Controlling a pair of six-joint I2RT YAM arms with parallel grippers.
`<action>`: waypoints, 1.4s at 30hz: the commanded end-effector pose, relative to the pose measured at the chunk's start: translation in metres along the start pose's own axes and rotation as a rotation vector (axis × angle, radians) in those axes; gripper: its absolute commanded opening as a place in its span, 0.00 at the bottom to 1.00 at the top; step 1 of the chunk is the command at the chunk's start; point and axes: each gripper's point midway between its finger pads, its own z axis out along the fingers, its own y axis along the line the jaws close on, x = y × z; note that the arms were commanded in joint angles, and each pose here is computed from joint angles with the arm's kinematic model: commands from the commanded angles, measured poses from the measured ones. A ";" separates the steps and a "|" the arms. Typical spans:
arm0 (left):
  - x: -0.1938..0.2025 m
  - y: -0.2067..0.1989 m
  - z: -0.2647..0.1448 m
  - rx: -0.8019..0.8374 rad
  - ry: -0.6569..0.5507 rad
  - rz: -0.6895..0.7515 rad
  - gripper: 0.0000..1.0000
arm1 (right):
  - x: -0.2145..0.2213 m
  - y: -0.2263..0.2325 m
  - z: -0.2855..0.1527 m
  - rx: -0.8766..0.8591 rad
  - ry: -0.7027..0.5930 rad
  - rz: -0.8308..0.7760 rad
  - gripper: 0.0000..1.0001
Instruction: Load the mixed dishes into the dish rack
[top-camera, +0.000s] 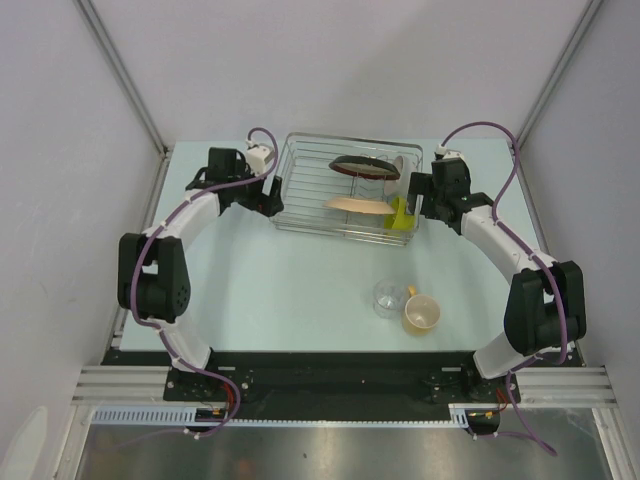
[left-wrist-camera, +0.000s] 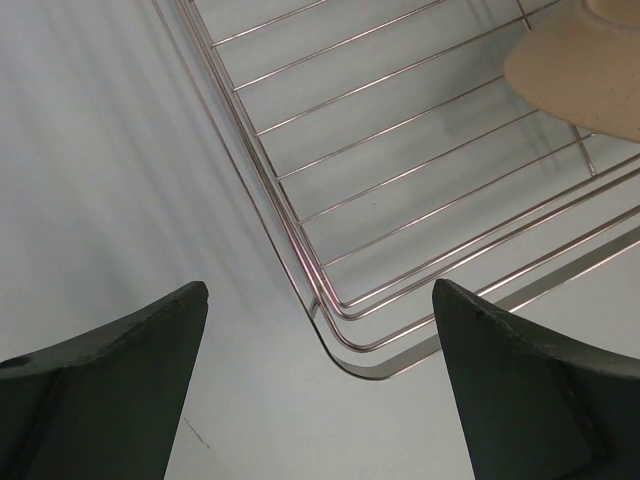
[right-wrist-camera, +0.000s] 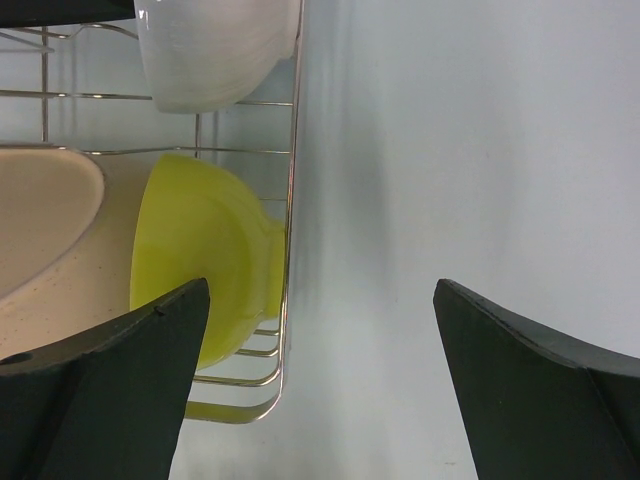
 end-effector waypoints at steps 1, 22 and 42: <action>0.016 0.005 0.001 -0.037 0.025 0.047 1.00 | 0.010 0.001 0.005 0.013 0.034 0.008 1.00; 0.071 -0.030 -0.049 -0.018 0.063 0.154 1.00 | 0.058 -0.024 -0.010 0.074 0.109 0.013 1.00; 0.070 -0.051 -0.082 -0.011 0.018 0.164 1.00 | 0.069 -0.020 -0.080 0.054 0.047 0.000 1.00</action>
